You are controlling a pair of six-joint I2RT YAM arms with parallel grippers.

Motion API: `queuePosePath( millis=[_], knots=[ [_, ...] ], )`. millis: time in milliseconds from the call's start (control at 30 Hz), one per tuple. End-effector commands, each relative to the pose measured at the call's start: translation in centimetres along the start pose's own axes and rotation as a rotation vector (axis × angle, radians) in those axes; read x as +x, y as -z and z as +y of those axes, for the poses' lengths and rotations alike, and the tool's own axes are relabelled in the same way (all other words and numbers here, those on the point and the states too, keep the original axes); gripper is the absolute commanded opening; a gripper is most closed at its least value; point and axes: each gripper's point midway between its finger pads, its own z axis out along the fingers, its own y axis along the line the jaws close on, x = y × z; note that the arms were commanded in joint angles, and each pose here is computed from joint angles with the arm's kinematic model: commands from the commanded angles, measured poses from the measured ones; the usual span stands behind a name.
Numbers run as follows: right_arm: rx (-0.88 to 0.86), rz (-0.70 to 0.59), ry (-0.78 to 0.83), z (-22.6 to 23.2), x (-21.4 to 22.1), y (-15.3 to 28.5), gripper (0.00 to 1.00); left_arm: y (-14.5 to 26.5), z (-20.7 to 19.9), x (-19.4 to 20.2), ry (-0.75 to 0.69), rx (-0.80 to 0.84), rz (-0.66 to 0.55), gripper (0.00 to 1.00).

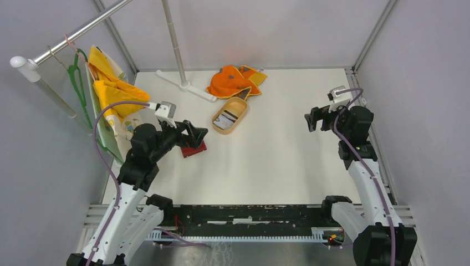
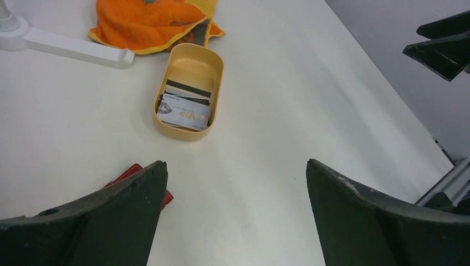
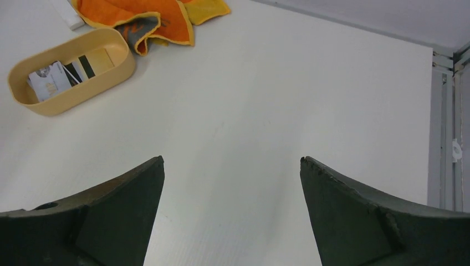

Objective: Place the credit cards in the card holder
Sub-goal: Move the card holder to the center of the board.

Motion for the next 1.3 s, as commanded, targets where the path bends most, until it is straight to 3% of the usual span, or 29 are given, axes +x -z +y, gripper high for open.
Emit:
queuePosePath(
  millis=[0,133,233,433,600,733,900,1100,1267],
  knots=[
    [-0.026,-0.074,-0.019,0.4,-4.1,0.6,0.98,1.1,-2.6,-3.5,0.041,0.088,-0.091,0.99],
    [-0.084,-0.098,0.01,1.2,-5.1,0.8,0.98,1.2,-3.3,-3.4,0.072,0.121,-0.09,1.0],
    [-0.241,-0.13,0.097,3.7,-5.3,0.9,0.98,1.0,-3.7,-2.7,0.104,0.151,-0.077,1.0],
    [-0.627,-0.171,0.293,9.9,-2.5,2.1,0.98,0.1,-4.2,-0.4,0.186,0.199,-0.018,0.98],
    [-0.803,-0.201,0.253,12.2,1.1,2.2,0.98,-1.0,-2.8,3.8,0.198,0.078,0.057,0.93],
    [-0.826,-0.164,0.306,12.2,3.6,2.1,0.98,-2.1,-2.3,7.0,0.176,-0.029,0.145,0.9],
    [-0.756,-0.116,0.337,11.2,5.4,1.4,0.98,-4.5,1.6,10.1,0.167,-0.287,0.198,0.91],
    [-0.729,-0.078,0.347,10.7,6.3,1.1,0.98,-5.6,6.2,12.3,0.144,-0.529,0.191,0.9],
    [-0.726,-0.073,0.347,10.6,6.4,1.0,0.98,-5.1,9.5,13.7,0.207,-0.605,0.198,0.84]
  ],
)
